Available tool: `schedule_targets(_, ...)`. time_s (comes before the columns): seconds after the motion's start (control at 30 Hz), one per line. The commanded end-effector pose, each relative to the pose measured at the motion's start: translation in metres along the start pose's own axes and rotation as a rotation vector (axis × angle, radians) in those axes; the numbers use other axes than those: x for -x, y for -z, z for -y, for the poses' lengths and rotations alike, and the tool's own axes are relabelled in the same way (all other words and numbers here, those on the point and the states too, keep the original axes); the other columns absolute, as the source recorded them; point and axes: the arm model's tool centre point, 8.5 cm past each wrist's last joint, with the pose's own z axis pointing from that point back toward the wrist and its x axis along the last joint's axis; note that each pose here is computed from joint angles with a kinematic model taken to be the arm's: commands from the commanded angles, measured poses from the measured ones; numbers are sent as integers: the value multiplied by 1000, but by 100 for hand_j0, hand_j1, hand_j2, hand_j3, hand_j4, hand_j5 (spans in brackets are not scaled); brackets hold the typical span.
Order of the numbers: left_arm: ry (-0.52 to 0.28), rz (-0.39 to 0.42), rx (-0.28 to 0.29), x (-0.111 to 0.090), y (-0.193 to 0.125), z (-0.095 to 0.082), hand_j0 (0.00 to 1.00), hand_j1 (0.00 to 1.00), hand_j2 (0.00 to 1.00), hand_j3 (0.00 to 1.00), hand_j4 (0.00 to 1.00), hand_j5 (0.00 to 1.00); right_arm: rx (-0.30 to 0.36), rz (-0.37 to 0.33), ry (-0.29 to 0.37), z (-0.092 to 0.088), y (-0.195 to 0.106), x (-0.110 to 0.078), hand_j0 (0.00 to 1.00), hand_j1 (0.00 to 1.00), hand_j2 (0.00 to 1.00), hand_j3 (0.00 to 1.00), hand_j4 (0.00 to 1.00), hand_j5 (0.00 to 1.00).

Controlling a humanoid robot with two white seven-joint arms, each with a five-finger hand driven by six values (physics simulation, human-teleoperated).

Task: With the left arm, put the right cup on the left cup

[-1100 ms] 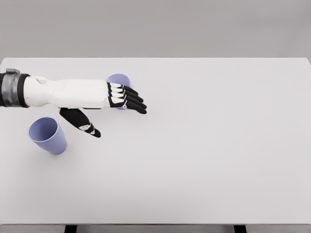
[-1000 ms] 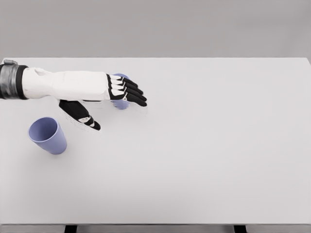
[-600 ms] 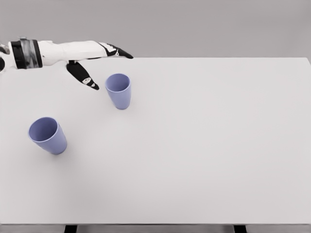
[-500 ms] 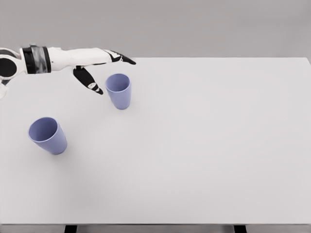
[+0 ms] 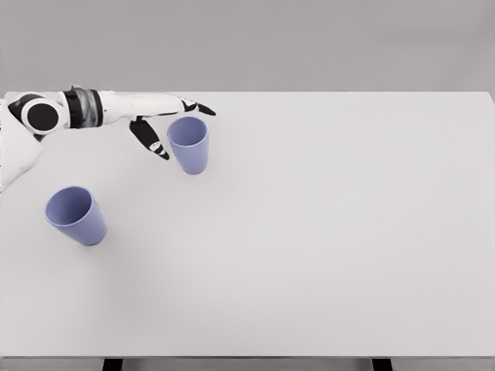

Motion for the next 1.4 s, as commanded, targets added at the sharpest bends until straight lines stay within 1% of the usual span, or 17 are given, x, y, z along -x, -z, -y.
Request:
schedule_targets(0.0, -13, -5, -2, 1, 5, 1, 100, 100, 100, 100, 100, 100, 0, 0, 0, 0, 0, 0, 100, 100, 100, 100, 100, 100)
schedule_targets(0.07, -9, 11, 5, -5, 14, 2, 100, 100, 100, 100, 100, 100, 0, 0, 0, 0, 0, 0, 100, 100, 100, 100, 100, 100)
schedule_targets(0.23, 9, -11, 27, -2, 17, 6, 100, 100, 100, 100, 100, 100, 0, 0, 0, 0, 0, 0, 100, 100, 100, 100, 100, 100)
schedule_targets(0.27, 9, -12, 27, -2, 16, 6, 94, 94, 94, 94, 94, 94, 0, 0, 0, 0, 0, 0, 100, 100, 100, 100, 100, 100)
schedule_targets(0.33, 2, -11, 24, -1, 16, 6, 74, 74, 74, 74, 74, 74, 0, 0, 0, 0, 0, 0, 100, 100, 100, 100, 100, 100)
schedule_targets(0.4, 1, -13, 22, 0, 14, 6, 68, 68, 68, 68, 68, 68, 0, 0, 0, 0, 0, 0, 100, 100, 100, 100, 100, 100)
schedule_targets(0.57, 8, -4, 18, -3, 12, 5, 68, 68, 68, 68, 68, 68, 0, 0, 0, 0, 0, 0, 100, 100, 100, 100, 100, 100)
schedule_targets(0.63, 43, 45, -5, -19, 14, -5, 68, 68, 68, 68, 68, 68, 0, 0, 0, 0, 0, 0, 100, 100, 100, 100, 100, 100)
schedule_targets(0.7, 74, 55, -24, -21, -8, -14, 66, 66, 66, 66, 66, 66, 0, 0, 0, 0, 0, 0, 100, 100, 100, 100, 100, 100)
schedule_targets(0.73, 74, 73, -34, -24, -19, -13, 66, 66, 66, 66, 66, 66, 0, 0, 0, 0, 0, 0, 100, 100, 100, 100, 100, 100)
schedule_targets(0.87, 108, 119, -68, -39, -65, -23, 64, 64, 64, 64, 64, 64, 0, 0, 0, 0, 0, 0, 100, 100, 100, 100, 100, 100)
schedule_targets(1.0, 132, 145, -87, -59, -127, -28, 64, 64, 64, 64, 64, 64, 0, 0, 0, 0, 0, 0, 100, 100, 100, 100, 100, 100)
schedule_targets(1.07, 140, 142, -92, -66, -150, -31, 64, 64, 64, 64, 64, 64, 0, 0, 0, 0, 0, 0, 100, 100, 100, 100, 100, 100)
schedule_targets(1.1, 144, 138, -95, -72, -169, -32, 64, 64, 64, 64, 64, 64, 0, 0, 0, 0, 0, 0, 100, 100, 100, 100, 100, 100)
schedule_targets(1.2, 153, 93, -93, -81, -214, -33, 64, 64, 64, 64, 64, 64, 0, 0, 0, 0, 0, 0, 100, 100, 100, 100, 100, 100)
schedule_targets(1.3, 163, 54, -82, -89, -242, -32, 64, 64, 64, 64, 64, 64, 0, 0, 0, 0, 0, 0, 100, 100, 100, 100, 100, 100)
schedule_targets(1.37, 165, 35, -81, -99, -263, -32, 64, 64, 64, 64, 64, 64, 0, 0, 0, 0, 0, 0, 100, 100, 100, 100, 100, 100)
